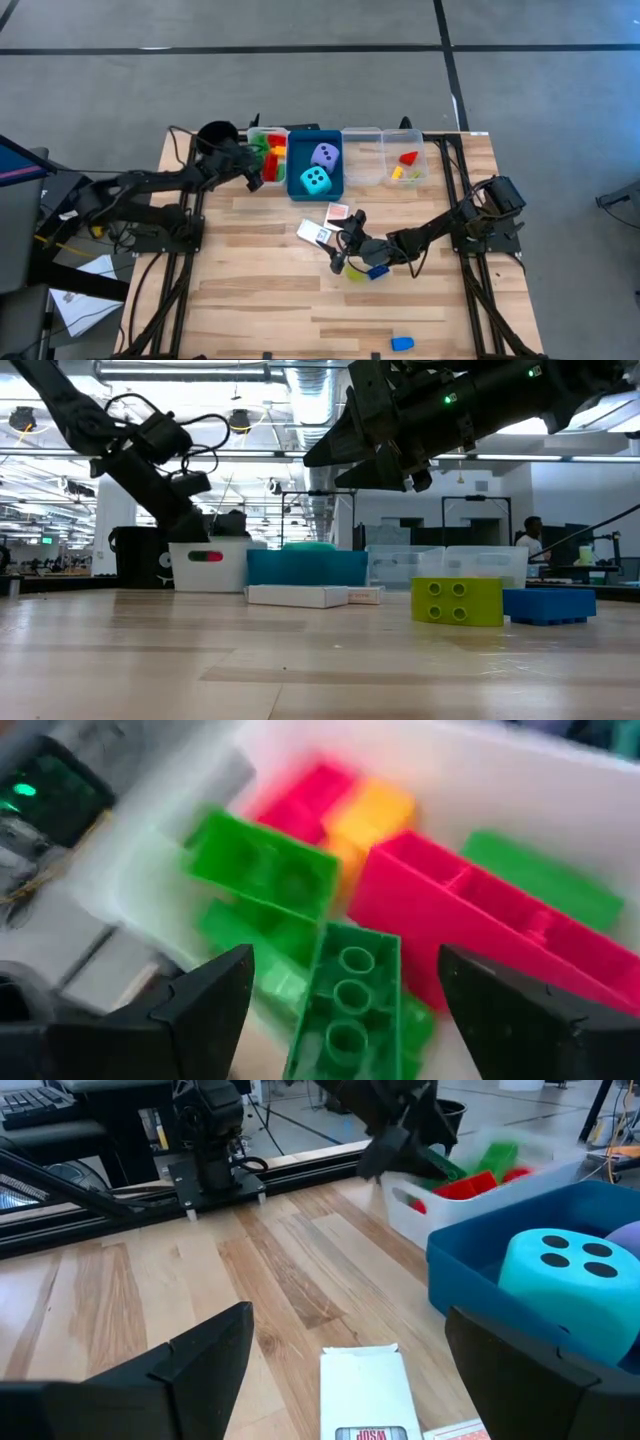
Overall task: Pick & Place Toys
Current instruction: Put the small green game piece into the right transparent bin
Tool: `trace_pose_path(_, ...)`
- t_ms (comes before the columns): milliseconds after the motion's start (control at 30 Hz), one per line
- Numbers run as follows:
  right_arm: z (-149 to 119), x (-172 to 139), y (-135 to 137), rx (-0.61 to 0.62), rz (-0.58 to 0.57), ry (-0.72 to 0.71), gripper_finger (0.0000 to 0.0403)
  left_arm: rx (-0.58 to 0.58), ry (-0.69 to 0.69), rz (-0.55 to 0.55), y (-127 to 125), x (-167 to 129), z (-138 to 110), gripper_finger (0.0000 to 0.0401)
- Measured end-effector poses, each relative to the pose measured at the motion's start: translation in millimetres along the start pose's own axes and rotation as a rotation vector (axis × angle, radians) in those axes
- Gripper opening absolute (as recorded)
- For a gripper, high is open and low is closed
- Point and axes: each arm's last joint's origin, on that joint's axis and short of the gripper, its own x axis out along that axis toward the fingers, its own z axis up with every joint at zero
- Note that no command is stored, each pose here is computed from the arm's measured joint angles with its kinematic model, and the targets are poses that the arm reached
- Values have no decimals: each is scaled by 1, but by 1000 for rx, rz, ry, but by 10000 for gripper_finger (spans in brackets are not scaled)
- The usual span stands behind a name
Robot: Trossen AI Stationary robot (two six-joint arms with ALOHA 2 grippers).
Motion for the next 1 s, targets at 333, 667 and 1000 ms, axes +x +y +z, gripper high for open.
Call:
trace_pose_path(333, 0, 0, 0, 0, 1, 0, 324, 32, 34, 2, -2, 4, -5, 258)
trace_pose_path(667, 0, 0, 0, 0, 1, 0, 324, 34, 38, 11, -2, 4, -5, 149)
trace_pose_path(1000, 0, 0, 0, 1, 1, -1, 324, 32, -29, 18, 0, 2, 17, 94)
